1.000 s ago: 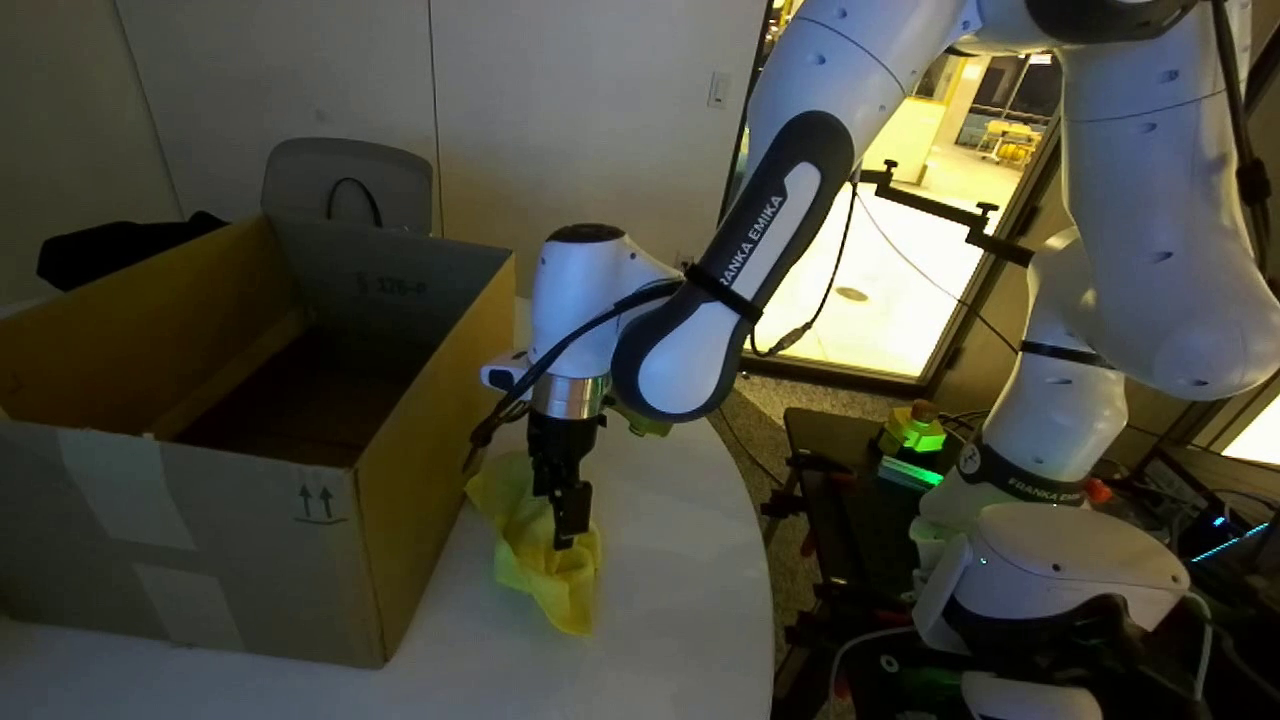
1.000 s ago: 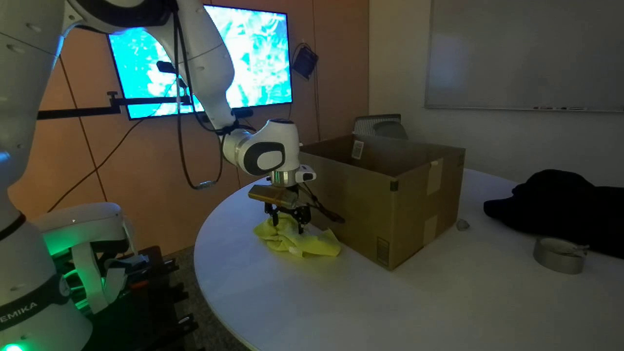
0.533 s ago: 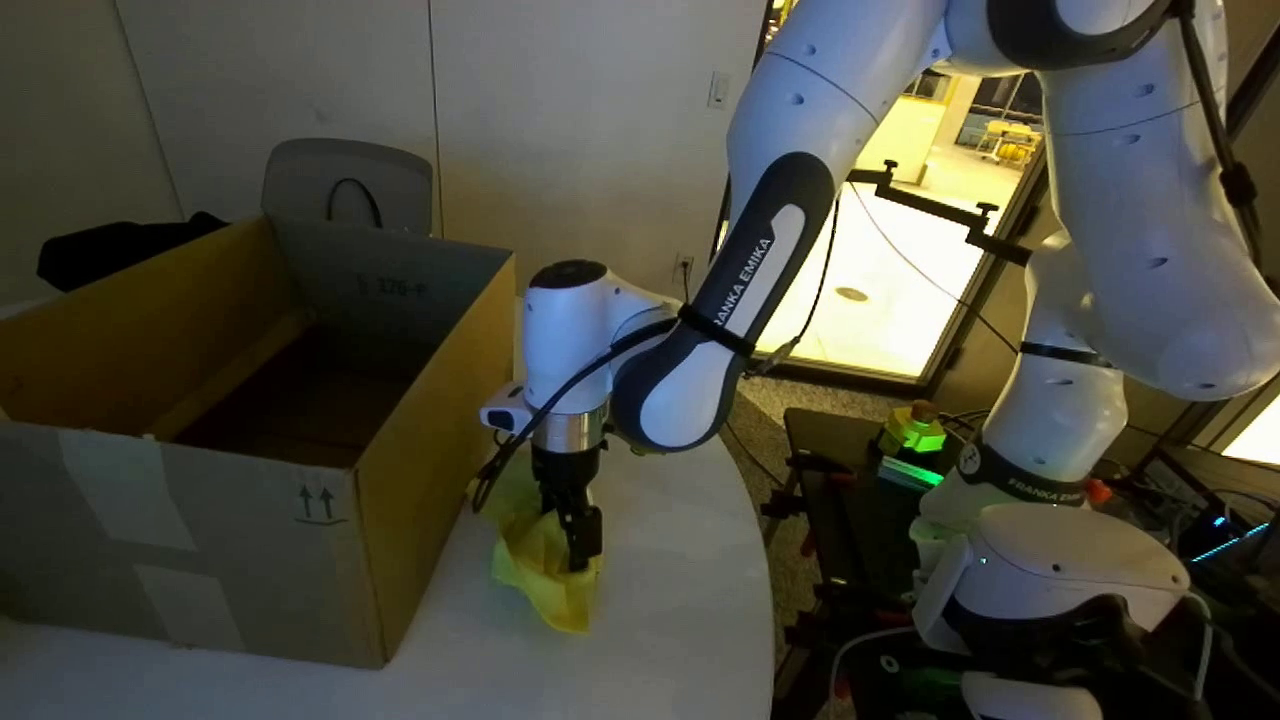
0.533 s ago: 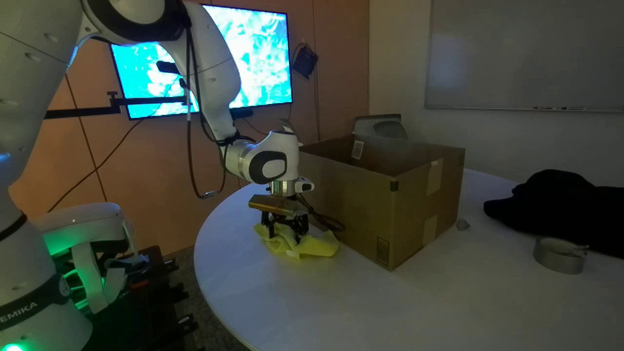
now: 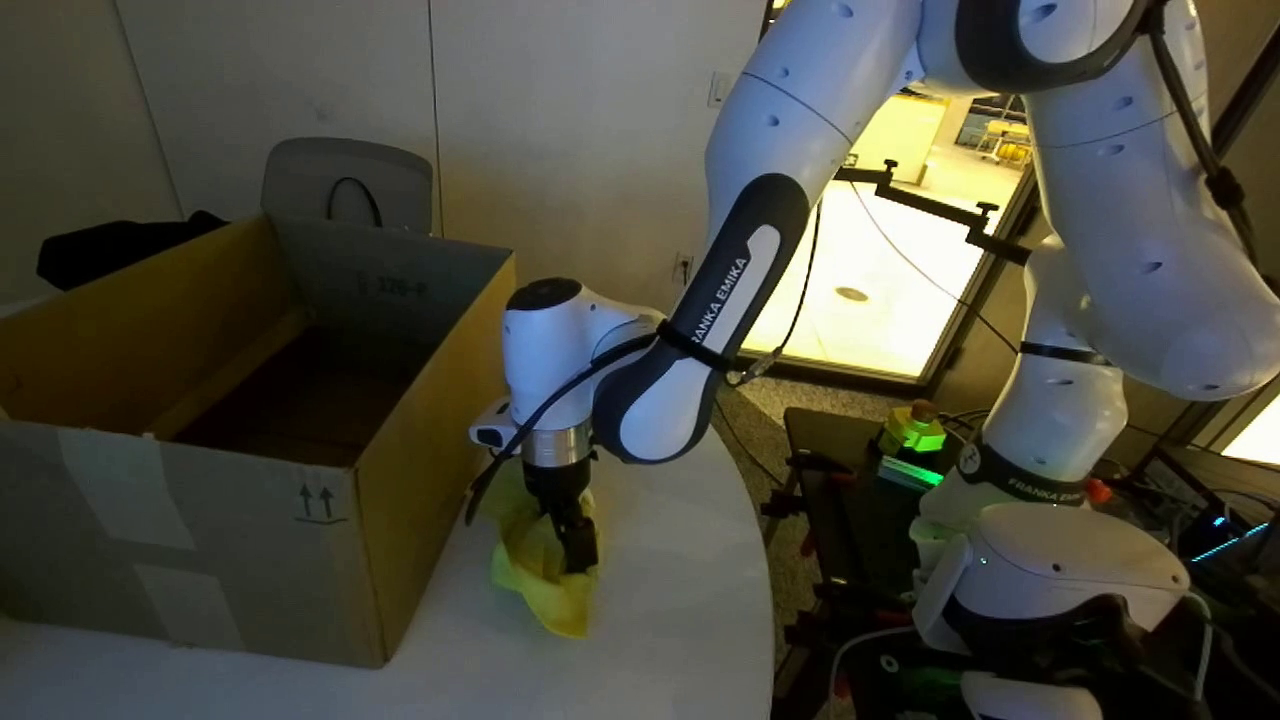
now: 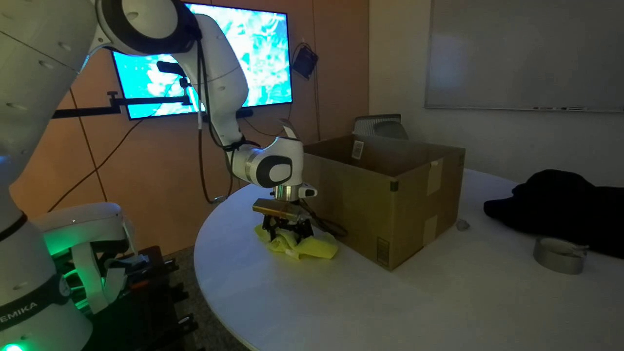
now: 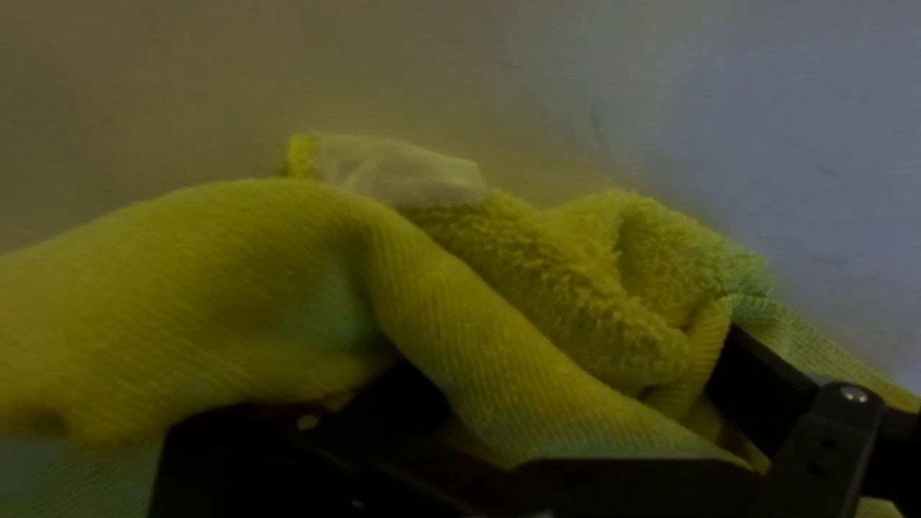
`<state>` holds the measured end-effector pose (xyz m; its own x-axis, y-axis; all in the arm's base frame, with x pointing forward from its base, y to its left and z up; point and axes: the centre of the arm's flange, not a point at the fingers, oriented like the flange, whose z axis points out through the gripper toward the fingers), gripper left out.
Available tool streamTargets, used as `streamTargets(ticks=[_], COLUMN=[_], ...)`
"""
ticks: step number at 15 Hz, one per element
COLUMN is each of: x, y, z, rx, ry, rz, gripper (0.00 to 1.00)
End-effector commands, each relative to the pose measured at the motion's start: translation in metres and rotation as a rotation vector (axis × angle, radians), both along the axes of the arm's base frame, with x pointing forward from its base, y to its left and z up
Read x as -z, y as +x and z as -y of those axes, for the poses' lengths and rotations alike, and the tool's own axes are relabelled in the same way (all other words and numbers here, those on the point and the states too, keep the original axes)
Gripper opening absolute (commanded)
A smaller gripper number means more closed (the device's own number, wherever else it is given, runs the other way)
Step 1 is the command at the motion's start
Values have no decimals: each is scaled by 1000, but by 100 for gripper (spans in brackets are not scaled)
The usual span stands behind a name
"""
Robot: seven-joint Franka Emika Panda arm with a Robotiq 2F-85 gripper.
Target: Put the marker on the towel then fold it and put it inside the box
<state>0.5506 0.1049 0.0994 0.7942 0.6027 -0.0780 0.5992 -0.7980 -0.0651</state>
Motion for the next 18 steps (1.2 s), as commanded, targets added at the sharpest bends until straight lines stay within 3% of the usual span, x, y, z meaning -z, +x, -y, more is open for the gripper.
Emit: streamTargets(ticks=[1,9,12,18], x=[11,0,-15,-90], y=[3,-1,-6,-5], z=[-2,3,6,29], rx=[26,33,36,59], ry=[-17,-7,-9,-15], rz=[-21,-52,-56,-34], gripper=[66,7,0,0])
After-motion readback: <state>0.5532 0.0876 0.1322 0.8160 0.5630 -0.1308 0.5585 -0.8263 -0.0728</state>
